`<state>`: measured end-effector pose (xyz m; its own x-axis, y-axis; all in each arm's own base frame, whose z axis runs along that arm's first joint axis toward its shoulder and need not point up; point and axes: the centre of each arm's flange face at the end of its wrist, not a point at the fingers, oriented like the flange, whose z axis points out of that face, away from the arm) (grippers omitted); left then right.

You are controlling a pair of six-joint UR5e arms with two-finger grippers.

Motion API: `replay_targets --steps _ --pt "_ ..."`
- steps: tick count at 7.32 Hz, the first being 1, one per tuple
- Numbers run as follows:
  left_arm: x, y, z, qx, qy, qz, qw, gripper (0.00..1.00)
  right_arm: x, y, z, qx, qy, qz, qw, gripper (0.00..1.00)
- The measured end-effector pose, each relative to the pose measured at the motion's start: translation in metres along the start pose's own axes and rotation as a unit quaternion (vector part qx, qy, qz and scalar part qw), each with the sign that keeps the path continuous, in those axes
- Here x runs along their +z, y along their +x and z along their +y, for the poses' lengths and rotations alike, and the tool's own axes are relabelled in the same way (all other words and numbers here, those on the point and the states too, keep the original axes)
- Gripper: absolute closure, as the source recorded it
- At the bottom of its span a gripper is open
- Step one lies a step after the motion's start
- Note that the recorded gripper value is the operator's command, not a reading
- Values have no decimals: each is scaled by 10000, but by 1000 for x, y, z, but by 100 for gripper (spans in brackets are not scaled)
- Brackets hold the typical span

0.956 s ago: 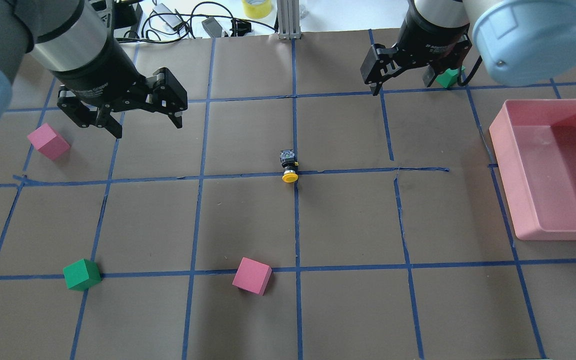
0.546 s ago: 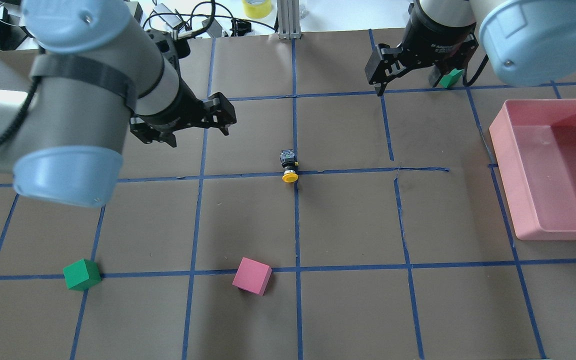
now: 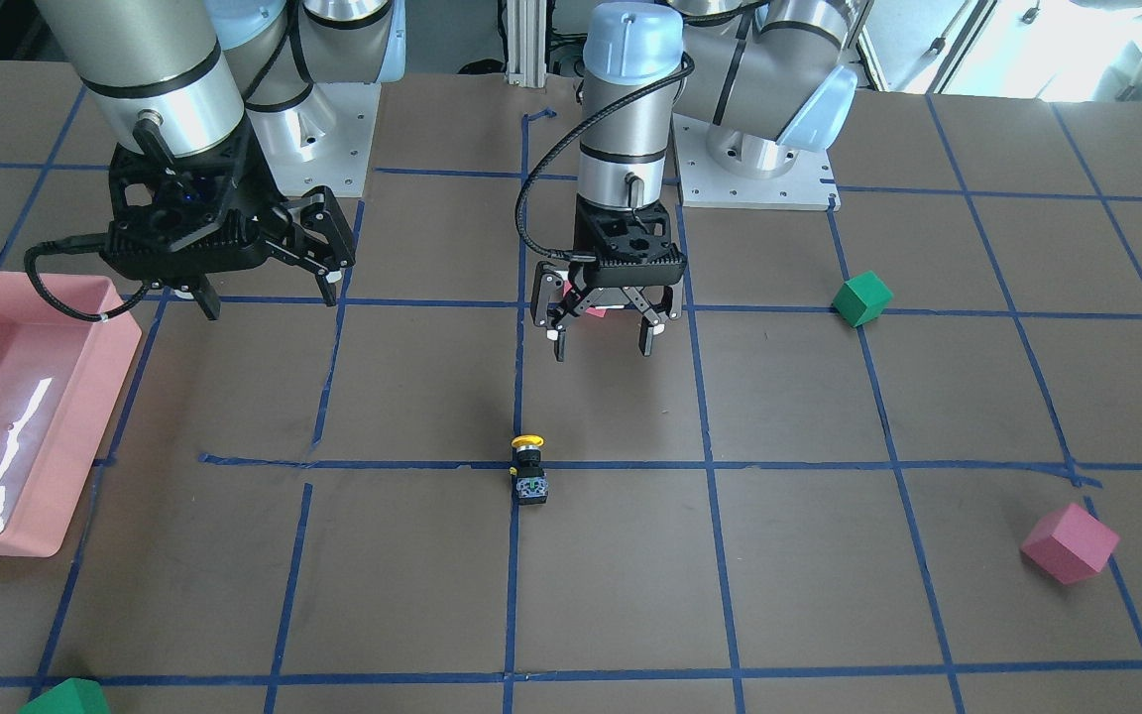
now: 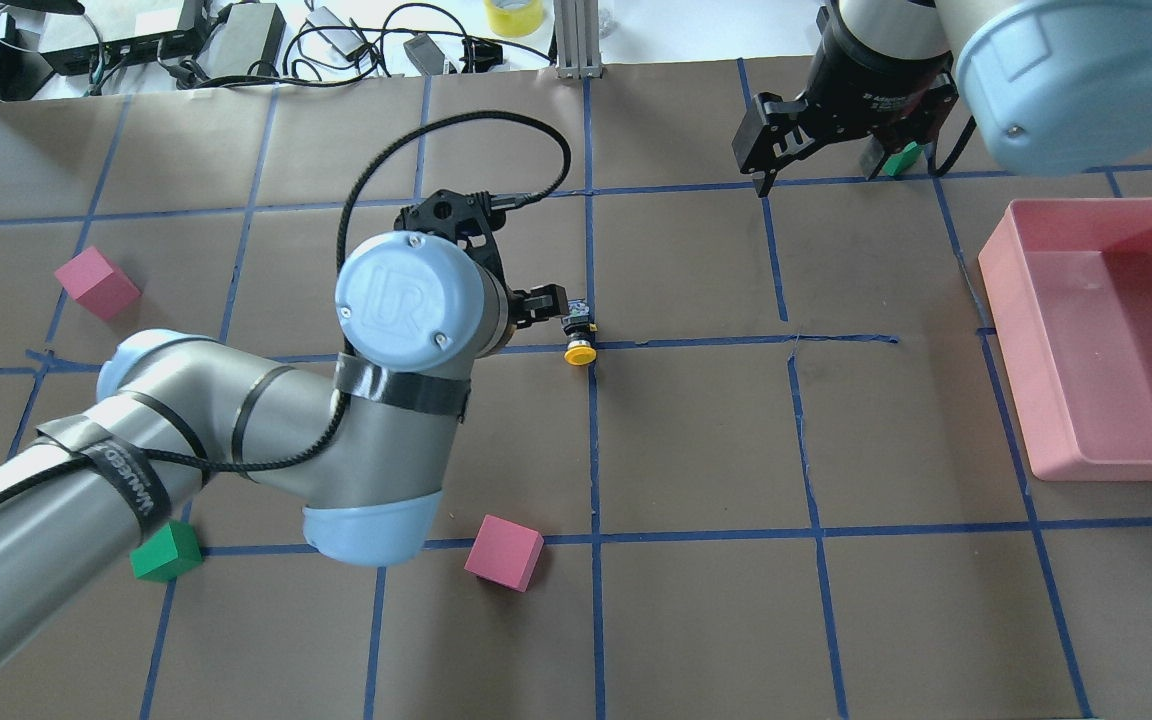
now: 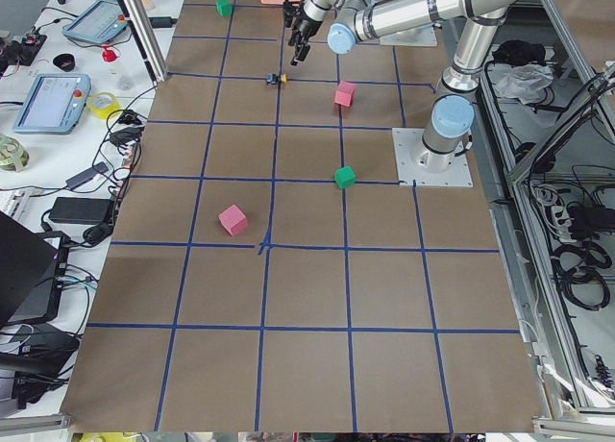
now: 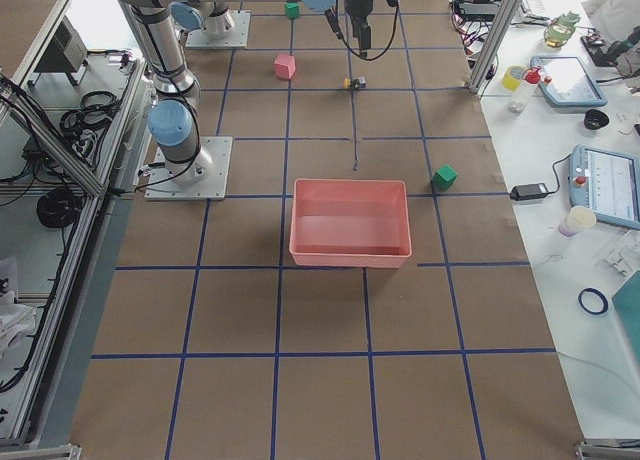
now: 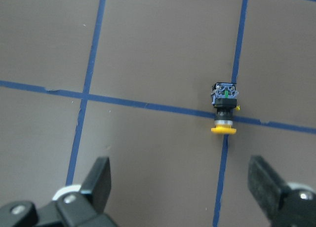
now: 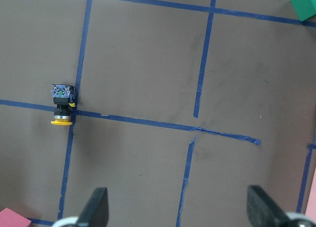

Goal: Align button upright
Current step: 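Reach the left gripper down to the switch lying on the table, then close the left gripper on the switch body behind the yellow cap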

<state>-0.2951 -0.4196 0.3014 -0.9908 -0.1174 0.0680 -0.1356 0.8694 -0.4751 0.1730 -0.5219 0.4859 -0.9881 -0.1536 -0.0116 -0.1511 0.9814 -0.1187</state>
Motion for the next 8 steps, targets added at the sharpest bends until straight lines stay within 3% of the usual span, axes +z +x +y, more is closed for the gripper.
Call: replay_targets --steps 3,5,8 --pt "63 27 49 180 826 148 9963 13 0 0 0 0 -4 -13 10000 0" --pt "102 38 60 261 1002 113 9946 12 3 -1 1 -7 -33 -32 10000 0" --pt "142 58 48 289 1112 109 9933 13 16 -3 4 -12 -112 -84 9999 0"
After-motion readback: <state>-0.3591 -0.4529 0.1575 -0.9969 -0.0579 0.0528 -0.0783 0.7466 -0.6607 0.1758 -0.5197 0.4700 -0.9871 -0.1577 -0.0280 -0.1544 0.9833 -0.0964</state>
